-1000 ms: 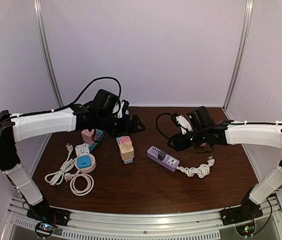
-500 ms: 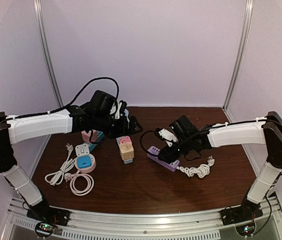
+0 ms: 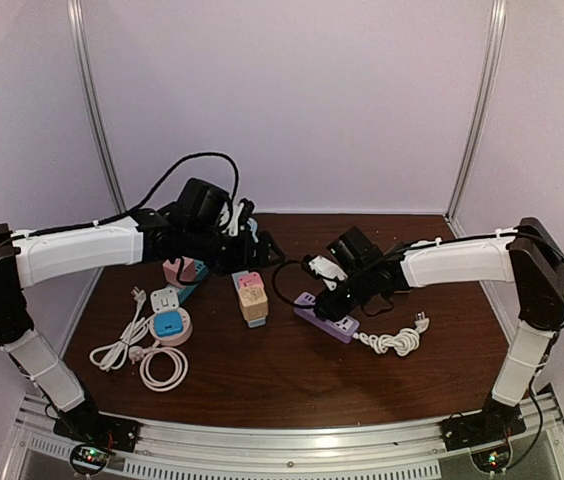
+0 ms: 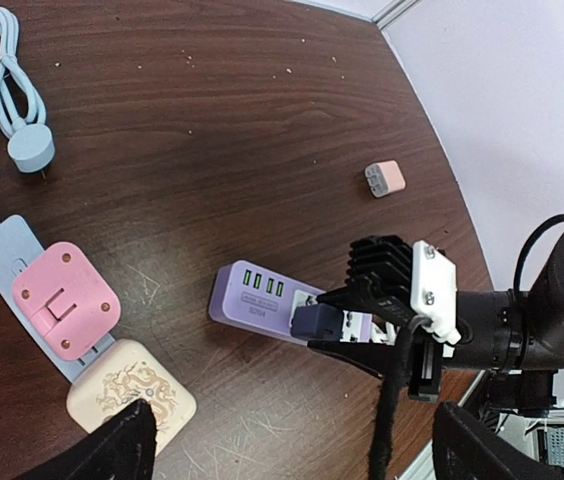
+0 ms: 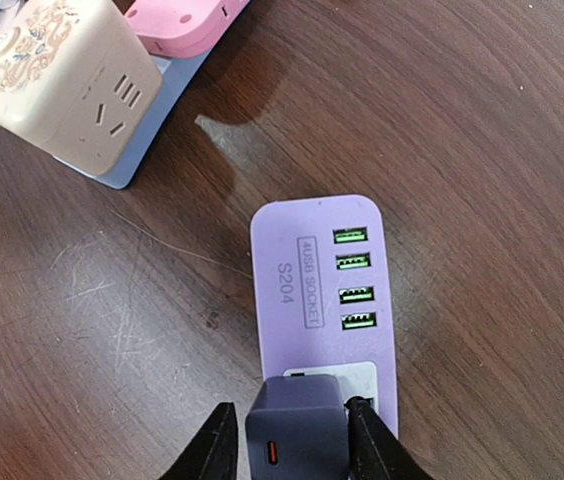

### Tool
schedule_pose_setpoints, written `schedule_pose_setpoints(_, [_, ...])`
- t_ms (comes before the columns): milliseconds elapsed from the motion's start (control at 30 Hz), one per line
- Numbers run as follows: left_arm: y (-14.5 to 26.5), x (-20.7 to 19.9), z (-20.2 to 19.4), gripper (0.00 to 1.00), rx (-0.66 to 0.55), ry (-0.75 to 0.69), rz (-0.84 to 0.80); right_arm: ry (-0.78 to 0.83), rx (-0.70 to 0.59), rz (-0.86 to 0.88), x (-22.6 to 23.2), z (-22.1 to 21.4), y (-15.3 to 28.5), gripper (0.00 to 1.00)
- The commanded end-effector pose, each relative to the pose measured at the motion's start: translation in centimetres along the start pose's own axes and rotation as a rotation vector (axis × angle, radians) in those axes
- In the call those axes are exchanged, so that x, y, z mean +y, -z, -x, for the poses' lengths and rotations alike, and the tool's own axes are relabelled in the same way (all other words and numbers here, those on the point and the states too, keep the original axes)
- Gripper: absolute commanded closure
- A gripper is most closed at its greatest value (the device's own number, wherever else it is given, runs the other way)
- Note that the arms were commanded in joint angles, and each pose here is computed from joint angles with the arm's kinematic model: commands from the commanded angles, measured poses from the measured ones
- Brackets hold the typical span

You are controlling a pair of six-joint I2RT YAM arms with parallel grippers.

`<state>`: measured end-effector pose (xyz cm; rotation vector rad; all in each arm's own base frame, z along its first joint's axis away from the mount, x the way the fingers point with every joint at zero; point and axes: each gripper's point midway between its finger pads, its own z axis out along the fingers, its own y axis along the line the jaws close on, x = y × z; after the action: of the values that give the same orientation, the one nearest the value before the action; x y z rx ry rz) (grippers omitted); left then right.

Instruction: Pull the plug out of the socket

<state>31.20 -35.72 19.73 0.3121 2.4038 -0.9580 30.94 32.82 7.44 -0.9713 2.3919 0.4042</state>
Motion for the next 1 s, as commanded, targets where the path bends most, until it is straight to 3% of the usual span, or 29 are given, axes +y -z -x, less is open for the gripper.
schedule_pose_setpoints(0, [1.3,-0.4,0.9,0.02,-0.030,-0.024,-0.019,0.023,0.010,-0.016,-0.1,0.4,0.4,0.63])
schedule_pose_setpoints(167, [1.6,-0.1,0.9,0.02,-0.033,-0.022,-0.016,0.022,0.021,-0.019,-0.2,0.3,0.4,0.75])
schedule_pose_setpoints(300, [1.7,0.1,0.9,0.02,-0.031,-0.021,-0.013,0.012,0.010,-0.024,-0.2,0.7,0.7,0.80])
schedule_pose_setpoints(567, [1.8,0.3,0.8,0.02,-0.028,-0.019,-0.011,-0.003,-0.046,-0.034,-0.3,2.7,2.2,0.82])
schedule_pose_setpoints(967, [1.6,0.7,0.5,0.02,-0.014,-0.021,-0.005,-0.017,-0.021,-0.073,-1.0,2.5,1.7,0.83])
